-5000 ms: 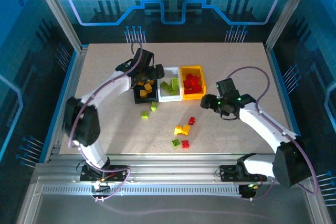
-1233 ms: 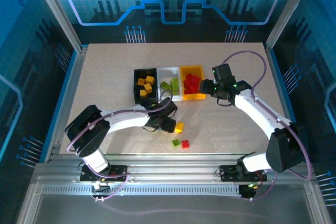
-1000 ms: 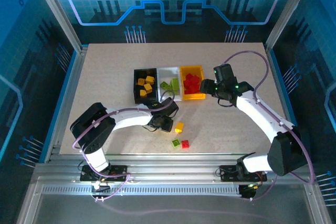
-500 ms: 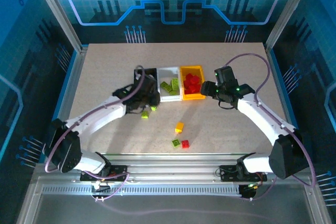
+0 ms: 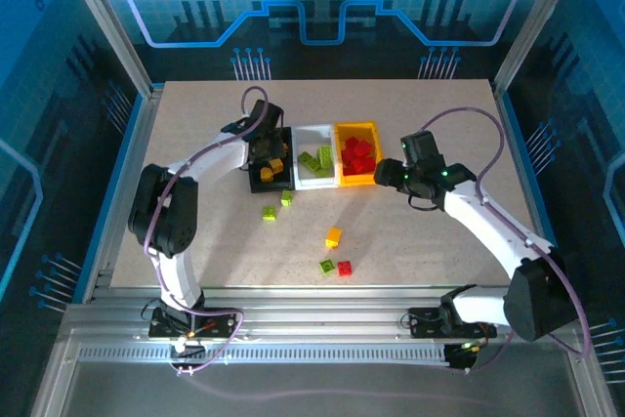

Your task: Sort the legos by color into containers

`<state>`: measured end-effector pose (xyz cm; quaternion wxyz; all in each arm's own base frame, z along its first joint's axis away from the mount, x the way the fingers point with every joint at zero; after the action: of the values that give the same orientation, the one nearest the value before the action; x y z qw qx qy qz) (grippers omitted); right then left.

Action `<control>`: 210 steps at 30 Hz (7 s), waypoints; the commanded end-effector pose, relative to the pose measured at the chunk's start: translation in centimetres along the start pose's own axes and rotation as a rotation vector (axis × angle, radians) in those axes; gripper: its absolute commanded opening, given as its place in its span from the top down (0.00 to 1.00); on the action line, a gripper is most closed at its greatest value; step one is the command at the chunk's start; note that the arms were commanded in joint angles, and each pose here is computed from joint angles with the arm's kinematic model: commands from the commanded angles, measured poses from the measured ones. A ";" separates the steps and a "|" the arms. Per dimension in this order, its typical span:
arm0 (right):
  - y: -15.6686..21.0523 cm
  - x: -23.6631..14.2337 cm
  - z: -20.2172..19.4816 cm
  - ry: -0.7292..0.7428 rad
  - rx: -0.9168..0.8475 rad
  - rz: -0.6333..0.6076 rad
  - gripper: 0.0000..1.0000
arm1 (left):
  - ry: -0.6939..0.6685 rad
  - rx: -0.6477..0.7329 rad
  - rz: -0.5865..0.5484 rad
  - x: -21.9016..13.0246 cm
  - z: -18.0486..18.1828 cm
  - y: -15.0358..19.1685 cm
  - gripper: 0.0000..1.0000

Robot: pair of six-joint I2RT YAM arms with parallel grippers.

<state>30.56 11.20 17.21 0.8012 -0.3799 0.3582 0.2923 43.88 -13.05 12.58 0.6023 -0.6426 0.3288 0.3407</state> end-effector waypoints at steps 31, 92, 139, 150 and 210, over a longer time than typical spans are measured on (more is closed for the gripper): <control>19.1 7.0 3.9 0.208 -0.424 0.499 0.25 | 0.228 -0.044 -0.090 -13.3 0.8 13.4 0.01; 2.8 4.0 27.8 -0.343 -0.471 -0.035 0.26 | 0.155 0.010 0.058 -10.1 2.5 17.3 0.12; 3.1 -1.4 11.4 -0.219 -0.271 -0.040 0.25 | 0.043 -0.005 -0.096 -6.5 0.1 1.4 0.64; 2.6 -2.5 9.3 -0.201 -0.250 -0.059 0.25 | 0.106 -0.021 -0.095 -4.5 -1.3 -1.6 0.65; 0.7 -3.2 5.4 -0.190 -0.123 -0.086 0.24 | -0.022 0.244 0.010 2.0 -4.8 12.3 0.57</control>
<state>30.31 16.16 21.52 0.8108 -0.4205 0.2457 0.3246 33.14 -18.03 4.08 0.6678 -0.5453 0.3822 0.3326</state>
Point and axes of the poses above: each hand's point on the last joint's axis, 136 mm out from that joint toward the fingers, its own x axis out along the fingers, its own z axis along the line the jaws close on, y = z × x, the point moved 3 cm from there along -x, back along the fingers, and after that the axes turned 15 degrees about x, right-handed, at the moved point
